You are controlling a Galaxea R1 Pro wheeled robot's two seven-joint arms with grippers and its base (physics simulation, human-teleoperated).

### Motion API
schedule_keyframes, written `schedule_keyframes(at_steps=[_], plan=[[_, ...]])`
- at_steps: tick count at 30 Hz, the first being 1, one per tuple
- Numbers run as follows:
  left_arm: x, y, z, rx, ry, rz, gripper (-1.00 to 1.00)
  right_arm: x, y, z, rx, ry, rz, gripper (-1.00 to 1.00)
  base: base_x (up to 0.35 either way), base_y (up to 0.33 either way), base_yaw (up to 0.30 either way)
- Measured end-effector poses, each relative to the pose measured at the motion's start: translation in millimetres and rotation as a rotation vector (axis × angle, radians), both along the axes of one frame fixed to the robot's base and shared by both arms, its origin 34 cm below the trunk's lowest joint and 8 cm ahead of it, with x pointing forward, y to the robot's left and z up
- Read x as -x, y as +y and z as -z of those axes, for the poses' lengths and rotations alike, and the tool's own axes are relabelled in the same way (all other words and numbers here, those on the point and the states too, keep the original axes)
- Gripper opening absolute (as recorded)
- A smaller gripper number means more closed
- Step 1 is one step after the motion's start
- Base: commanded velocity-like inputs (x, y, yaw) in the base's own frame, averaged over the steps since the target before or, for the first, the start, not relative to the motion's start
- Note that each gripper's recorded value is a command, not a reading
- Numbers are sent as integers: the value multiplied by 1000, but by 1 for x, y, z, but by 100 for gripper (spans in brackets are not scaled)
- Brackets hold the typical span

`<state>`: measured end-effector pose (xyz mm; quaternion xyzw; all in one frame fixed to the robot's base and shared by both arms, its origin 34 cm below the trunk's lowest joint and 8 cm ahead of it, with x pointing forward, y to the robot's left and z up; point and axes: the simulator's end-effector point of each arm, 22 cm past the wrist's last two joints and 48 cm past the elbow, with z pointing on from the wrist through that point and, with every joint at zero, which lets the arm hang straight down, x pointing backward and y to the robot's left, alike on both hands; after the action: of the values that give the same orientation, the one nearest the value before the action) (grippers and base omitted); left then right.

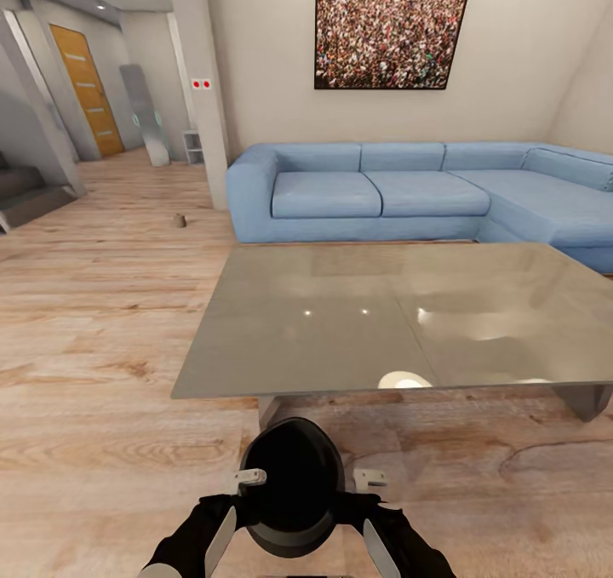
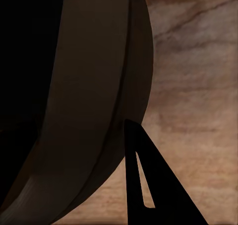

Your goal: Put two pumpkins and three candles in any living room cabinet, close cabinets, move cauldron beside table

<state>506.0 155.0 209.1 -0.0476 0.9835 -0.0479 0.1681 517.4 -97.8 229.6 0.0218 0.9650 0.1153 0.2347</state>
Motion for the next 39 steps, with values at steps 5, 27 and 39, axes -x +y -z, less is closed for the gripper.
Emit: schedule_keyframes(at_steps=[5,27,39], plan=[[0,0,1,0,2,1,-100,1,0,2,0,2,1,-100,0,0,0],[8,-3,11,16,25,-14,-100,-3,0,6,-5,-19,11,100,0,0,0],[8,-4,11,23,25,-20,100,-3,1,6,-6,-19,11,100,0,0,0]])
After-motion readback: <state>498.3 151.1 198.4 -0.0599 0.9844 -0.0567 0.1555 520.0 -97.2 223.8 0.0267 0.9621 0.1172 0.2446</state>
